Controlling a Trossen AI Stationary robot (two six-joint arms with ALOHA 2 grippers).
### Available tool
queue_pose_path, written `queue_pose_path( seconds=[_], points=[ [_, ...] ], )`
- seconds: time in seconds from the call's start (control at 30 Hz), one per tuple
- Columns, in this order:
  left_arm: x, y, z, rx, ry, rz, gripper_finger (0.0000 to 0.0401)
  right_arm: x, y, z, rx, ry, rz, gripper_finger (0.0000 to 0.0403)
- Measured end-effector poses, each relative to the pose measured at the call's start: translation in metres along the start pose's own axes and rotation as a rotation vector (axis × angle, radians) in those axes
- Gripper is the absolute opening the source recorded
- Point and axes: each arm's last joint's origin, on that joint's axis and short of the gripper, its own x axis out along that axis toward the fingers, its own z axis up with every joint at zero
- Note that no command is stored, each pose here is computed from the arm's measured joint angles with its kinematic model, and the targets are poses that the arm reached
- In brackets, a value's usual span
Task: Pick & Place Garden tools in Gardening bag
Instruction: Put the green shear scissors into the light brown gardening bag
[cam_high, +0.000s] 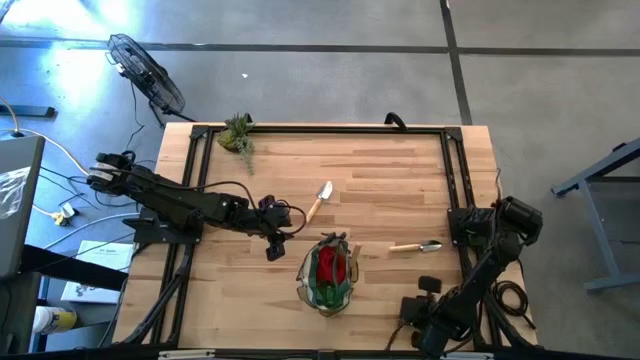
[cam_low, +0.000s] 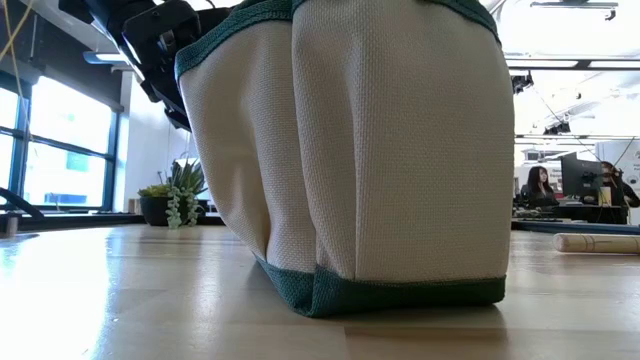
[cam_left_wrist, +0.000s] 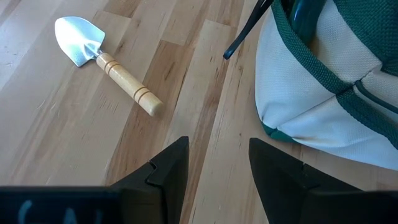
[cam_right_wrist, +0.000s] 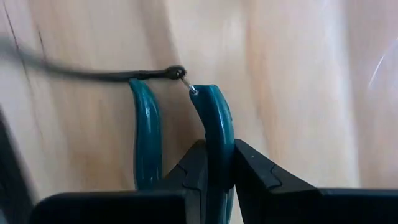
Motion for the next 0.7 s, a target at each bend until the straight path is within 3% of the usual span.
queue_pose_path(
  seconds=[0.17,0.7],
  points=[
    [0.0,0.0,0.0,-0.001,0.001,0.0,0.0161,-0.015,0.014,0.012,0.028,-0.309,-0.025,0.0041],
    [-0.001,-0.005,-0.003,-0.011,0.01,-0.012,0.0161,-0.042,0.035,0.009,0.059,-0.525,0.034,0.0041]
  ],
)
